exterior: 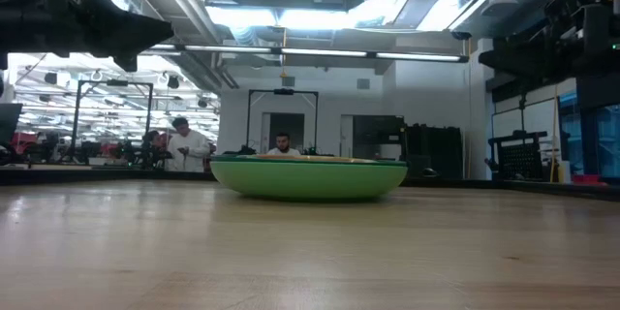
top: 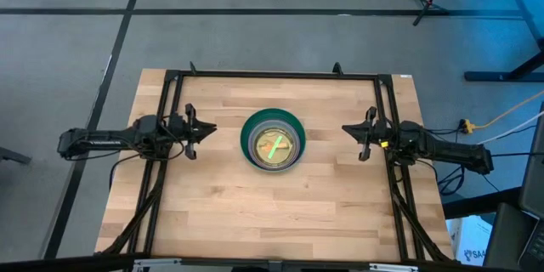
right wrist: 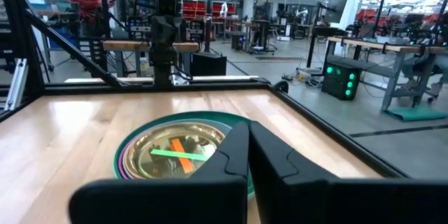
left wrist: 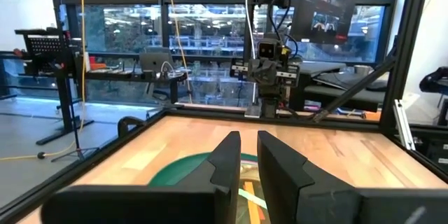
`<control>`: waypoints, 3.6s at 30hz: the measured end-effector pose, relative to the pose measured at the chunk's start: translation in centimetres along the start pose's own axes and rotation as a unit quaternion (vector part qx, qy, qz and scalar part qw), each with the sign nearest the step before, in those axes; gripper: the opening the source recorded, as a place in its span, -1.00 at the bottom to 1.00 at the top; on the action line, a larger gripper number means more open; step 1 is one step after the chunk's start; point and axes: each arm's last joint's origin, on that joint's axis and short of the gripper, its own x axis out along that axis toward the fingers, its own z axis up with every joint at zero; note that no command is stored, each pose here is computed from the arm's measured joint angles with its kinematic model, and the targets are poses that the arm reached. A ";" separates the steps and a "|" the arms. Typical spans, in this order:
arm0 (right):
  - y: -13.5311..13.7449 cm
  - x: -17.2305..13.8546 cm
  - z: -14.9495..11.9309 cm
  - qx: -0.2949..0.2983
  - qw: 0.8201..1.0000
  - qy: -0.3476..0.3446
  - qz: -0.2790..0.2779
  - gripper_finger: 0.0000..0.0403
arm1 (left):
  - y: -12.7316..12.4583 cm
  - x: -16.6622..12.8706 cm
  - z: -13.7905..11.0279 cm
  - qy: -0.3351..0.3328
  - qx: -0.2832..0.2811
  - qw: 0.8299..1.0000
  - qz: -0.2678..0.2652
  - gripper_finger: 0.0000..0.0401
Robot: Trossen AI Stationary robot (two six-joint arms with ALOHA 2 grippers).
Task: Stack plastic plates
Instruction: Return to Home Position
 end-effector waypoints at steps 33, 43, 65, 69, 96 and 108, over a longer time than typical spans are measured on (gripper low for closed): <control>-0.1 0.0 0.0 0.012 1.000 0.002 -0.011 -0.97 | -0.2 -0.9 -1.2 0.062 -0.016 0.998 -0.020 -0.79; -0.1 0.0 0.0 -0.003 1.000 -0.001 -0.018 -0.97 | -0.2 -0.9 -1.2 0.062 -0.016 0.998 -0.020 -0.79; -0.1 0.0 0.0 0.003 1.000 -0.001 -0.017 -0.97 | -0.2 -0.9 -1.2 0.062 -0.016 0.998 -0.020 -0.79; -0.1 0.0 0.0 0.003 1.000 -0.001 -0.017 -0.97 | -0.2 -0.9 -1.2 0.062 -0.016 0.998 -0.020 -0.79; -0.1 0.0 0.0 0.004 1.000 -0.001 -0.017 -0.97 | -0.2 -0.9 -1.2 0.062 -0.016 0.998 -0.020 -0.79; -0.1 0.0 0.0 0.004 1.000 -0.001 -0.017 -0.97 | -0.2 -0.9 -1.3 0.062 -0.016 0.998 -0.020 -0.79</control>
